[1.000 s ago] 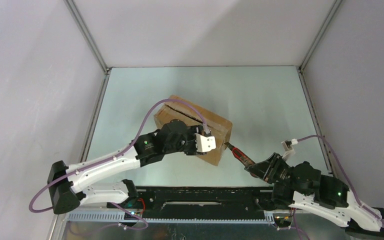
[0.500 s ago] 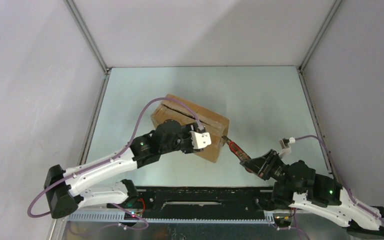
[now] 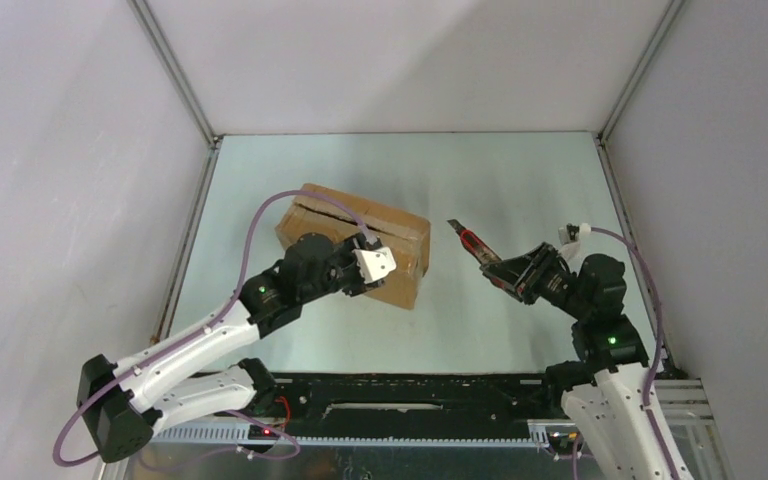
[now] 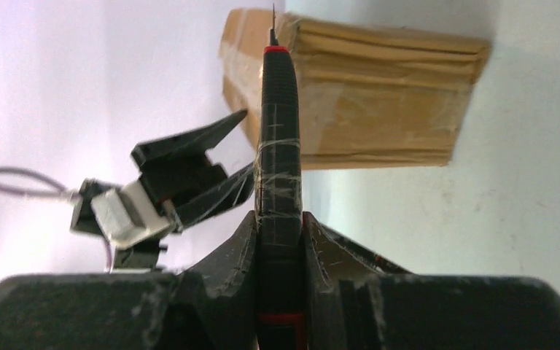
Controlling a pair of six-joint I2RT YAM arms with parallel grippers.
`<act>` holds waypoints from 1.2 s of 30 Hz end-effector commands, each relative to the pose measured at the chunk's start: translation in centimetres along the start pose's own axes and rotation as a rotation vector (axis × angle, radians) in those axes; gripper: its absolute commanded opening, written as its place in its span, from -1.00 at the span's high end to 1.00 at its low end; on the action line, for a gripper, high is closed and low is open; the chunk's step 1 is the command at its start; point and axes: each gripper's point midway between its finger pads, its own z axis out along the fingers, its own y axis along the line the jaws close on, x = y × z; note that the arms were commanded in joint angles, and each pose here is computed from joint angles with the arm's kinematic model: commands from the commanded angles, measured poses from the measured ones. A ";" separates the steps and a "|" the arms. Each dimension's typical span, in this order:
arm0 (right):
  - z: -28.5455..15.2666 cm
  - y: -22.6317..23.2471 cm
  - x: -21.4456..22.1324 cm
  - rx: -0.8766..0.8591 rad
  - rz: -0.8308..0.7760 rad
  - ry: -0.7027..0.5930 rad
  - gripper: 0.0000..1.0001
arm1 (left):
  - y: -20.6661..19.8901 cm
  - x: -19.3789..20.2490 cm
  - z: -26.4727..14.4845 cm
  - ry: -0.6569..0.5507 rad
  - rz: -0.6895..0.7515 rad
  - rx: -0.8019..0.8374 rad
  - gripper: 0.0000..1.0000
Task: Unpack the express box
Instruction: Cut the express box at the center of the board.
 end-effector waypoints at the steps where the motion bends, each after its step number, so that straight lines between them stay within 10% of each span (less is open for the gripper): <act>1: -2.2 2.7 3.4 -0.233 -0.109 0.264 1.00 | -0.9 0.0 -0.1 0.019 -0.063 0.063 -0.19; 36: -1.3 -1.1 4.8 -0.226 0.040 0.316 1.00 | -1.4 -1.1 0.1 -0.006 -0.060 0.118 -0.17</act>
